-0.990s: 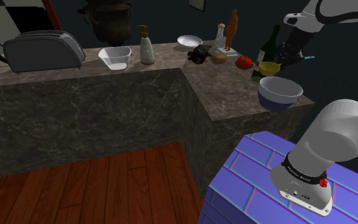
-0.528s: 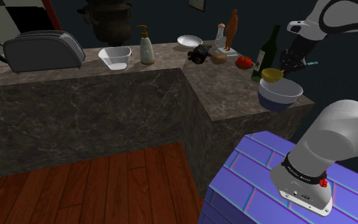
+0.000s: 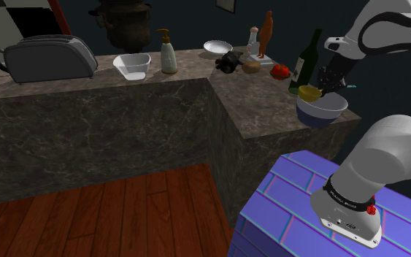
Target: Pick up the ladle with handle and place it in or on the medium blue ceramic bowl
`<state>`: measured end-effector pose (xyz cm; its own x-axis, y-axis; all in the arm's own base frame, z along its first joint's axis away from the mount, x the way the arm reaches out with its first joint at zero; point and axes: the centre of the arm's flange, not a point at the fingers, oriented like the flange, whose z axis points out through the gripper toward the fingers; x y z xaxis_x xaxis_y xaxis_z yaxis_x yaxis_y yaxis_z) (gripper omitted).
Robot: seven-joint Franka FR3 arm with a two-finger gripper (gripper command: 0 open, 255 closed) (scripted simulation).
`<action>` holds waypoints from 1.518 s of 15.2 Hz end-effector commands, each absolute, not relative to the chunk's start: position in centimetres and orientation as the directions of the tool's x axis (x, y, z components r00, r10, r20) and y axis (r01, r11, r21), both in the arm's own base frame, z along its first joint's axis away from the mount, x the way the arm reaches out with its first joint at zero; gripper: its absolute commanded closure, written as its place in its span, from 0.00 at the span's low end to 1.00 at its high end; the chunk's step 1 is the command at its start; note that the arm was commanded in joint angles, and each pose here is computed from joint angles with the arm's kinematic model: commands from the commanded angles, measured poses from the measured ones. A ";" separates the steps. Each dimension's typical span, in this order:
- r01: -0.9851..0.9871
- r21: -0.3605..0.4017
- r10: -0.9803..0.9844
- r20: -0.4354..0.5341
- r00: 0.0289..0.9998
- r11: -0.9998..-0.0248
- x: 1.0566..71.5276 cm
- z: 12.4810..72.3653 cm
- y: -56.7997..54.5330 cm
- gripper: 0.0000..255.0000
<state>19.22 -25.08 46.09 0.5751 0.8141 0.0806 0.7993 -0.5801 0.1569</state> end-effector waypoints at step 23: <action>0.799 0.157 0.814 0.081 0.575 -0.580 18.4 49.9 -24.9 0.00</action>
